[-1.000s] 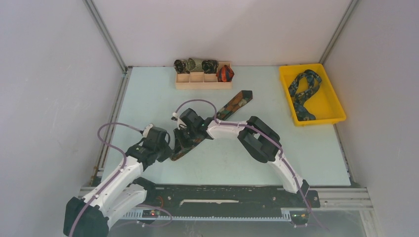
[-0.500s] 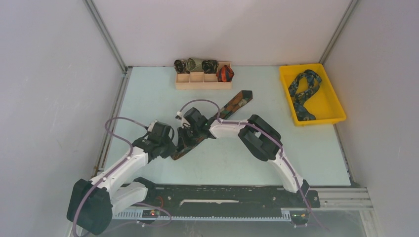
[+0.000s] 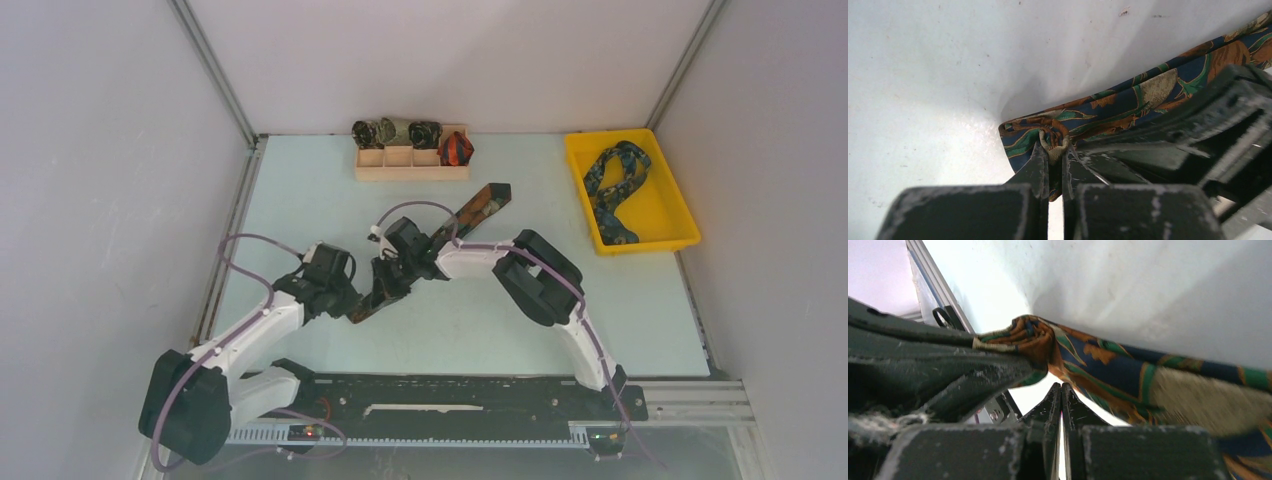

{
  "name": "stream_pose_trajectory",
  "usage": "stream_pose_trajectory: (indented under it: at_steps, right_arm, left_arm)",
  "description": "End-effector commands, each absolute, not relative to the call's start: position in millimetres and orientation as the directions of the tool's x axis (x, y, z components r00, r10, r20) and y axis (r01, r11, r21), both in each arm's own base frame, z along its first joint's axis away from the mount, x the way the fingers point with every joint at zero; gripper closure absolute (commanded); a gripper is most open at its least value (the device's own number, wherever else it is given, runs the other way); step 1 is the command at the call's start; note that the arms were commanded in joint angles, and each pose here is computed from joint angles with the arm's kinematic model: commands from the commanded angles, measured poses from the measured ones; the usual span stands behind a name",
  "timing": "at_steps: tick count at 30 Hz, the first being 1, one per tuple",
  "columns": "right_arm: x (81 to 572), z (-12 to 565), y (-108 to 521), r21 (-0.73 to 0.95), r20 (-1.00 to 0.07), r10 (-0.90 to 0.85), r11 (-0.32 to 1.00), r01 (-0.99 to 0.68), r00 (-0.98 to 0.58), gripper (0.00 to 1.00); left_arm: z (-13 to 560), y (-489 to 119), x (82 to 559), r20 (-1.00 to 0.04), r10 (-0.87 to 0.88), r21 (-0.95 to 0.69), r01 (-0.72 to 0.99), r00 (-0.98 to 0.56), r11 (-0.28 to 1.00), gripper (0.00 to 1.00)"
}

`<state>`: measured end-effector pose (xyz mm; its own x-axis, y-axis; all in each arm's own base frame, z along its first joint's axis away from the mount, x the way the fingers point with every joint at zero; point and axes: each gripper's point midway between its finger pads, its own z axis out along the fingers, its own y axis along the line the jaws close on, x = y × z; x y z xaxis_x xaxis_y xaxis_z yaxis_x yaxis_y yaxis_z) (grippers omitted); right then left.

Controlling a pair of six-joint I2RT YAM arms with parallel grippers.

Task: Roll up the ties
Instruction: Roll the tie at the center of the board.

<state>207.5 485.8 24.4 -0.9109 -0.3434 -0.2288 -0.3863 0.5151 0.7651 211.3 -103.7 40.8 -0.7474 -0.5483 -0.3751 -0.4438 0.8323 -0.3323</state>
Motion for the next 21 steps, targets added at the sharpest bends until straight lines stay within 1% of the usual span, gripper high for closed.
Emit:
stream_pose_trajectory:
  at_steps: [1, 4, 6, 7, 8, 10, 12, 16, 18, 21]
  right_arm:
    - [237, 65, 467, 0.736, -0.339, -0.288, 0.511, -0.443, -0.895, 0.95]
    - [248, 71, 454, 0.731, -0.351, -0.261, 0.525, -0.437, -0.899, 0.95]
    - [254, 73, 448, 0.730, -0.352, -0.247, 0.531, -0.430, -0.903, 0.95]
    - [256, 73, 445, 0.730, -0.352, -0.240, 0.534, -0.426, -0.905, 0.95]
    - [258, 73, 443, 0.731, -0.351, -0.235, 0.536, -0.422, -0.906, 0.95]
    - [260, 74, 441, 0.731, -0.351, -0.232, 0.537, -0.421, -0.907, 0.96]
    - [260, 74, 441, 0.733, -0.351, -0.230, 0.536, -0.419, -0.908, 0.96]
    - [262, 74, 441, 0.735, -0.350, -0.226, 0.535, -0.416, -0.909, 0.96]
    - [262, 74, 441, 0.735, -0.351, -0.226, 0.535, -0.417, -0.909, 0.96]
    - [262, 75, 440, 0.735, -0.351, -0.225, 0.535, -0.417, -0.909, 0.96]
  left_arm:
    - [45, -109, 222, -0.397, -0.524, -0.336, -0.412, -0.754, 0.847, 1.00]
    - [43, -110, 223, -0.395, -0.521, -0.329, -0.413, -0.757, 0.849, 1.00]
    - [43, -111, 224, -0.395, -0.519, -0.330, -0.411, -0.758, 0.850, 0.96]
    - [43, -112, 224, -0.394, -0.517, -0.328, -0.409, -0.760, 0.851, 0.92]
    - [43, -113, 224, -0.394, -0.514, -0.328, -0.406, -0.762, 0.853, 0.86]
    - [44, -114, 225, -0.394, -0.509, -0.326, -0.402, -0.765, 0.856, 0.71]
    - [45, -116, 226, -0.396, -0.505, -0.326, -0.397, -0.767, 0.858, 0.60]
    - [50, -119, 228, -0.408, -0.501, -0.324, -0.392, -0.764, 0.861, 0.43]
    - [54, -119, 229, -0.416, -0.502, -0.328, -0.390, -0.758, 0.860, 0.40]
    - [57, -121, 230, -0.421, -0.513, -0.339, -0.395, -0.748, 0.854, 0.40]
